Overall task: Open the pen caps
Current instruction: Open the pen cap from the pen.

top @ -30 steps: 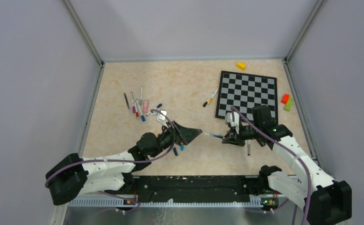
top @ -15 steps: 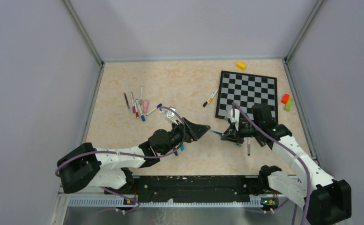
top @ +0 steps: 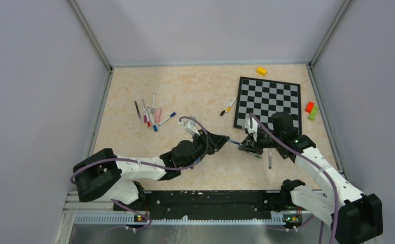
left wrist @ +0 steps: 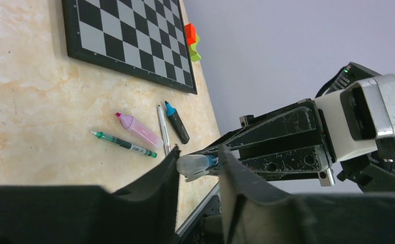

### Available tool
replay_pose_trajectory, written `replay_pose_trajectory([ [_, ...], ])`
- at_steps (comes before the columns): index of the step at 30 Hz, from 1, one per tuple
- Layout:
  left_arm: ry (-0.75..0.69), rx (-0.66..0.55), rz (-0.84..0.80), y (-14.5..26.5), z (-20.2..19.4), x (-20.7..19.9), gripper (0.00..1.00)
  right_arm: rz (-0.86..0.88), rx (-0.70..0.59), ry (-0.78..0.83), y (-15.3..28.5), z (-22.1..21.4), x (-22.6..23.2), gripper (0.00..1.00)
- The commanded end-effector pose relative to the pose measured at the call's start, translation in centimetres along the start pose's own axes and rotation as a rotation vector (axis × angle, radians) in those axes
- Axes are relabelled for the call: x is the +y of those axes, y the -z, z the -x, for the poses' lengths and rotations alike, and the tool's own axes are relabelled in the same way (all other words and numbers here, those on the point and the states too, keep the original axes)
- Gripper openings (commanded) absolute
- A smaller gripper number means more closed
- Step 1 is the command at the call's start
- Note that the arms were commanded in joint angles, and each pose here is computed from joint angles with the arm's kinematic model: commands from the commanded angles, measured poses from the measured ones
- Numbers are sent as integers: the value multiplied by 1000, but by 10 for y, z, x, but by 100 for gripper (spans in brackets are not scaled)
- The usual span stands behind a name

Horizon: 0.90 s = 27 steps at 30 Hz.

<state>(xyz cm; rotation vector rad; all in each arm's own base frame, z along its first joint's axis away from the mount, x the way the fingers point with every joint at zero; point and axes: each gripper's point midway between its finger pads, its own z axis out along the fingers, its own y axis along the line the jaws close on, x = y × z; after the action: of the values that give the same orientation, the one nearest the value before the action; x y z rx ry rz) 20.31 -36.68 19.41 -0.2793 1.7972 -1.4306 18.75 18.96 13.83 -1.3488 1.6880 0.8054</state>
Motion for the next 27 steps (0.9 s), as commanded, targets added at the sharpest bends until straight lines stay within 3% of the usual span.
replay_pose_trajectory([
  [1, 46, -47, -54, -8, 9, -27, 31, -3, -7, 23, -3, 3, -1, 0],
  [7, 58, -88, -39, -3, 19, -24, 1, 9, 1, 43, -4, 0, 2, 0],
  [20, 206, -493, -26, 50, 110, -13, 0, -10, 16, 36, -3, -3, 0, 0],
  [24, 192, -514, -46, 60, 120, -12, 0, -25, 31, 34, -2, -5, -4, 0],
  [27, 78, -399, -22, 56, 107, -8, 0, -88, 54, 32, 8, -8, -17, 0],
])
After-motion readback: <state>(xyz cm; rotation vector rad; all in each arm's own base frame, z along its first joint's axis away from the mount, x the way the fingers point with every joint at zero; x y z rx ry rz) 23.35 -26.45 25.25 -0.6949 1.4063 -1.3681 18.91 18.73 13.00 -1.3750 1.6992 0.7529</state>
